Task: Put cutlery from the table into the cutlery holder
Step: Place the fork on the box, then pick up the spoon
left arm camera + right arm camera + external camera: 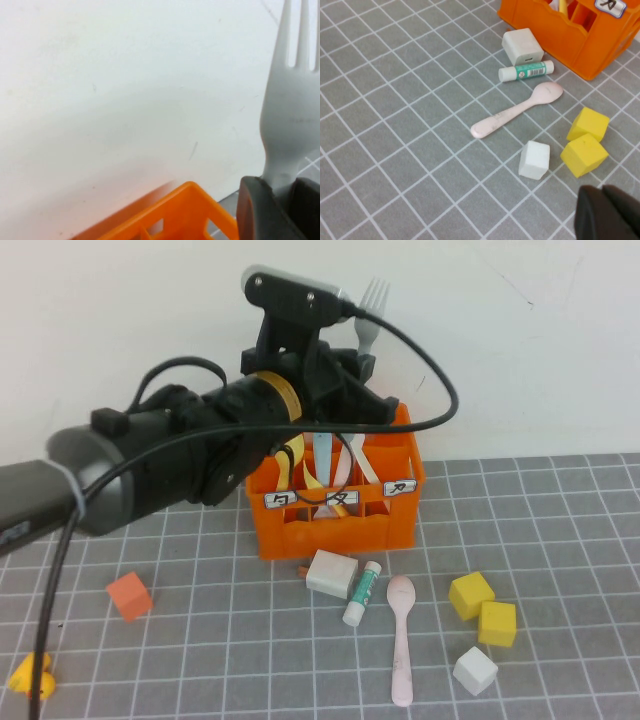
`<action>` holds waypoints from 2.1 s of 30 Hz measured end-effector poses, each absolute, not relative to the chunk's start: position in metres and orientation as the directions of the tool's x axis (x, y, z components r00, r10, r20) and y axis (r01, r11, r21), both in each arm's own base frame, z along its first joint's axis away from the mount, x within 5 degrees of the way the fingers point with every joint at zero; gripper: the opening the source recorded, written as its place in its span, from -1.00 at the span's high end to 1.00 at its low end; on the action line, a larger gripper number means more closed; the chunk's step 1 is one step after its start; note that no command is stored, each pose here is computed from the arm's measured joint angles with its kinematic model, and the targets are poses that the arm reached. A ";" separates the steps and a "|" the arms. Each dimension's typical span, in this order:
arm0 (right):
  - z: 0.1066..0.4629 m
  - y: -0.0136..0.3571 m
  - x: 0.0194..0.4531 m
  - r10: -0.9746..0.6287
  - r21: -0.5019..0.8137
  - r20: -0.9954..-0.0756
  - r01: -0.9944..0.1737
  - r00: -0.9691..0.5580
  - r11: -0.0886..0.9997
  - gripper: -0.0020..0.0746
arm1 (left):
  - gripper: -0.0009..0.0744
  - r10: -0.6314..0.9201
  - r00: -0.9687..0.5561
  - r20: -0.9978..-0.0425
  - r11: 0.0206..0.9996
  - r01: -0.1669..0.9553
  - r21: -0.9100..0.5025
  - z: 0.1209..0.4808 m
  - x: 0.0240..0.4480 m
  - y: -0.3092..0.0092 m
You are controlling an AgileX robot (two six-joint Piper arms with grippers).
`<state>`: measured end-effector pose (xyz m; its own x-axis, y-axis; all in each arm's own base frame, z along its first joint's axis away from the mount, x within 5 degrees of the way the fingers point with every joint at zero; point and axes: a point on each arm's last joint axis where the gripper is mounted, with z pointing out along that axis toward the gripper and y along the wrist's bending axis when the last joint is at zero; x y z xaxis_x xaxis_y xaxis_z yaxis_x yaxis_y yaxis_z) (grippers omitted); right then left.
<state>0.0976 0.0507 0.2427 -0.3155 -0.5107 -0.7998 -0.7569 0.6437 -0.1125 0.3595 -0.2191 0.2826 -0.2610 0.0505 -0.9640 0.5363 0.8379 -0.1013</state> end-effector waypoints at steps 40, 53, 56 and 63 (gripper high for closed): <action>0.241 0.050 0.098 -0.515 -0.120 -0.797 -0.753 -0.315 0.647 0.95 | 0.64 -0.017 -0.316 -0.949 0.829 0.527 -0.190 0.179 0.402 -0.221; 0.241 0.050 0.098 -0.525 -0.132 -0.795 -0.758 -0.303 0.638 0.95 | 0.26 0.099 -0.274 -0.957 0.827 0.558 -0.074 0.224 0.389 -0.215; 0.241 0.050 0.098 -0.526 -0.135 -0.795 -0.758 -0.302 0.638 0.95 | 0.69 0.150 -0.306 -0.940 0.858 0.512 -0.030 0.254 0.378 -0.202; 0.244 0.051 0.098 -0.455 -0.049 -0.809 -0.728 -0.373 0.683 0.95 | 0.96 0.142 -0.346 -0.927 0.929 0.370 0.004 0.346 0.328 -0.157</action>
<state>0.0979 0.0508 0.2440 -0.3727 -0.4553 -0.8086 -0.7284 0.6834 -0.0491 0.3281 -0.1565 0.3457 -0.3461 0.1422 -0.9274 0.3704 0.9289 0.0042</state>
